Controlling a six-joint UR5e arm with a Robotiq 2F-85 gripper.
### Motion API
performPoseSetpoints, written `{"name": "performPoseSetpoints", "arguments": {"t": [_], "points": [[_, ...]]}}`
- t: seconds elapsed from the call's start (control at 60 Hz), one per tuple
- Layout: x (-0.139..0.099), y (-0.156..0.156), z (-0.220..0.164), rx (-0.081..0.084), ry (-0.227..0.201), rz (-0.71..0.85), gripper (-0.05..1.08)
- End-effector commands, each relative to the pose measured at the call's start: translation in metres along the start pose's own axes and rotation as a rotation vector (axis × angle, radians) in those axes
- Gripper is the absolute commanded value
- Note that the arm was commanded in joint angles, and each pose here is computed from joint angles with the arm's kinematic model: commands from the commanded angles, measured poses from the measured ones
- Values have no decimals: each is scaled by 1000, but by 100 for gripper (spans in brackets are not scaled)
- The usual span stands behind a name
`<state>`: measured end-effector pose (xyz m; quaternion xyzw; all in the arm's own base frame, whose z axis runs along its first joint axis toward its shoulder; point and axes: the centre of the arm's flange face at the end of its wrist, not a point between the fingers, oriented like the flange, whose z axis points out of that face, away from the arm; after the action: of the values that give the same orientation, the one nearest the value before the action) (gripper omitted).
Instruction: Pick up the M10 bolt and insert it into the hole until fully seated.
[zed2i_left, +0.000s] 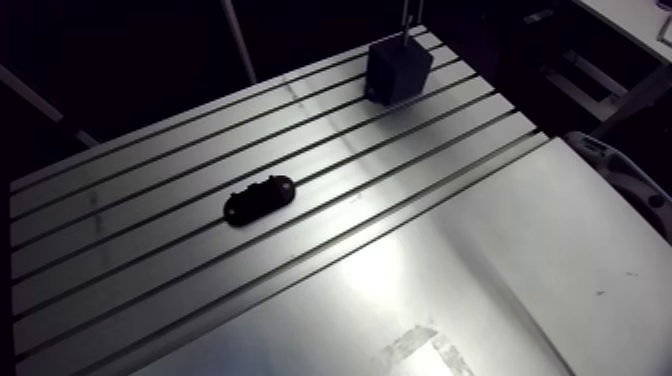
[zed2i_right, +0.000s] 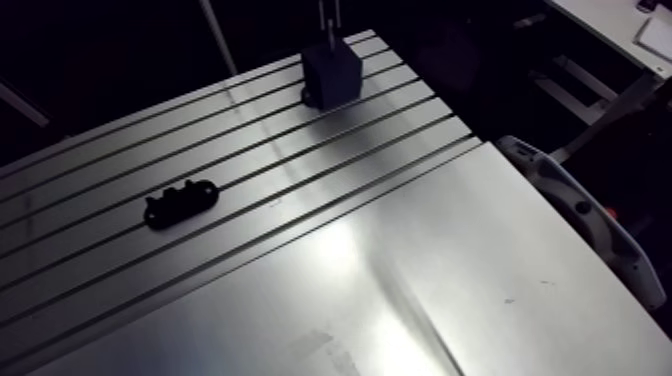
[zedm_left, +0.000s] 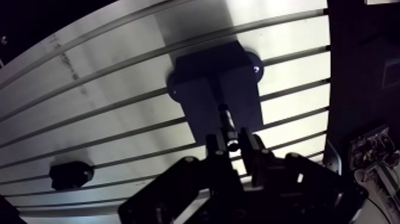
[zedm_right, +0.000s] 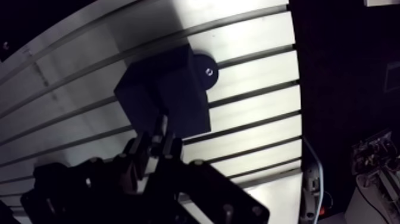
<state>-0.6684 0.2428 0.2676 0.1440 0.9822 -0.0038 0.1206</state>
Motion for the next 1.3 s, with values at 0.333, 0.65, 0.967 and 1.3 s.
{"name": "performPoseSetpoints", "arguments": {"t": [0.333,0.65,0.967,1.3], "points": [[3,-1,6,4,-4,-1,108],[3,-1,8,6,-7,-1,108],[3,3,9,5,-10,2,108],[3,3,9,4,-8,2,108]]}}
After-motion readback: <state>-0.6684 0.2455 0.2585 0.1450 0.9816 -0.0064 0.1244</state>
